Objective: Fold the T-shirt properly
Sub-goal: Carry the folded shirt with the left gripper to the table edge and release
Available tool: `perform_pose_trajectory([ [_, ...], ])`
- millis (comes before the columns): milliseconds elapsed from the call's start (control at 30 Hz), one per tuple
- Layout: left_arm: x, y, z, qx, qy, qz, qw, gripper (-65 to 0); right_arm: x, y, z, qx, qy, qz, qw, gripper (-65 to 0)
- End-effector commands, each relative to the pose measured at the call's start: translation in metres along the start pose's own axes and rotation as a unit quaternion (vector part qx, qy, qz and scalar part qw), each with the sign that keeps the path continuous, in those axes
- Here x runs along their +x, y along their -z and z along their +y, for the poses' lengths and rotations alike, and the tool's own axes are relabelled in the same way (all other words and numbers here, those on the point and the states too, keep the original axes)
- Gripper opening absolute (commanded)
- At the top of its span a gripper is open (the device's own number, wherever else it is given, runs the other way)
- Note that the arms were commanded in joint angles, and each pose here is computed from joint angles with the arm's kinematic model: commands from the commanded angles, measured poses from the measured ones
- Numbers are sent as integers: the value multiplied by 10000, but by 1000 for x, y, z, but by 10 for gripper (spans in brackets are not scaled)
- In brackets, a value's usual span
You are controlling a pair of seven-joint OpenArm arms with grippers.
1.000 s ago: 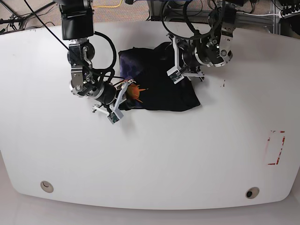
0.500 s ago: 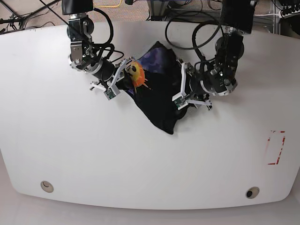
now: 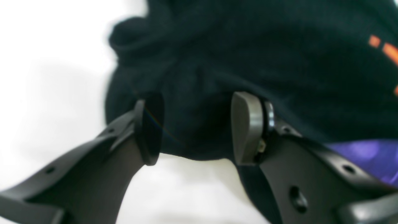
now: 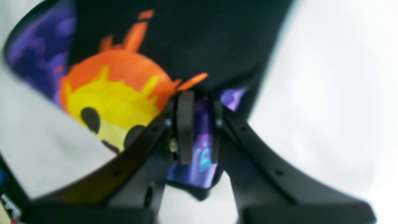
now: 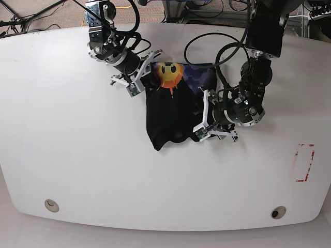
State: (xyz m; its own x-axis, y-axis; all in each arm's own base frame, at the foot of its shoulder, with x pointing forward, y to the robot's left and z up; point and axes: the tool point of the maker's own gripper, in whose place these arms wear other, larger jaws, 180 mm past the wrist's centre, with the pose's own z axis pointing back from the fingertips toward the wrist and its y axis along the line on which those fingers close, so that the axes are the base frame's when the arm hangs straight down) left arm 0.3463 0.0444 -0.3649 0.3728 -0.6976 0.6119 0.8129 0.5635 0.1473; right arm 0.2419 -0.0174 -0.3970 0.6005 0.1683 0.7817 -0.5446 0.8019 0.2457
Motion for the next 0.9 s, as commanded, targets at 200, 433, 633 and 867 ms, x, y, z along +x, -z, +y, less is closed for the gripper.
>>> perform_pose_trajectory([
  [200, 56, -35, 17, 473, 458, -782, 9948, -325, 36, -9, 7, -34, -140, -488, 9987, -577],
  [433, 51, -48, 22, 741, 338, -871, 9929, -325, 58, -33, -16, -388, -417, -605, 9965, -577],
  [633, 64, -46, -10, 615, 43, -1592, 9853, -321, 67, -54, -43, -833, -474, -733, 9927, -577],
  [867, 75, -44, -42, 813, -700, -2578, 9602, -318, 59, -64, -58, -1054, -404, -660, 9914, -577],
])
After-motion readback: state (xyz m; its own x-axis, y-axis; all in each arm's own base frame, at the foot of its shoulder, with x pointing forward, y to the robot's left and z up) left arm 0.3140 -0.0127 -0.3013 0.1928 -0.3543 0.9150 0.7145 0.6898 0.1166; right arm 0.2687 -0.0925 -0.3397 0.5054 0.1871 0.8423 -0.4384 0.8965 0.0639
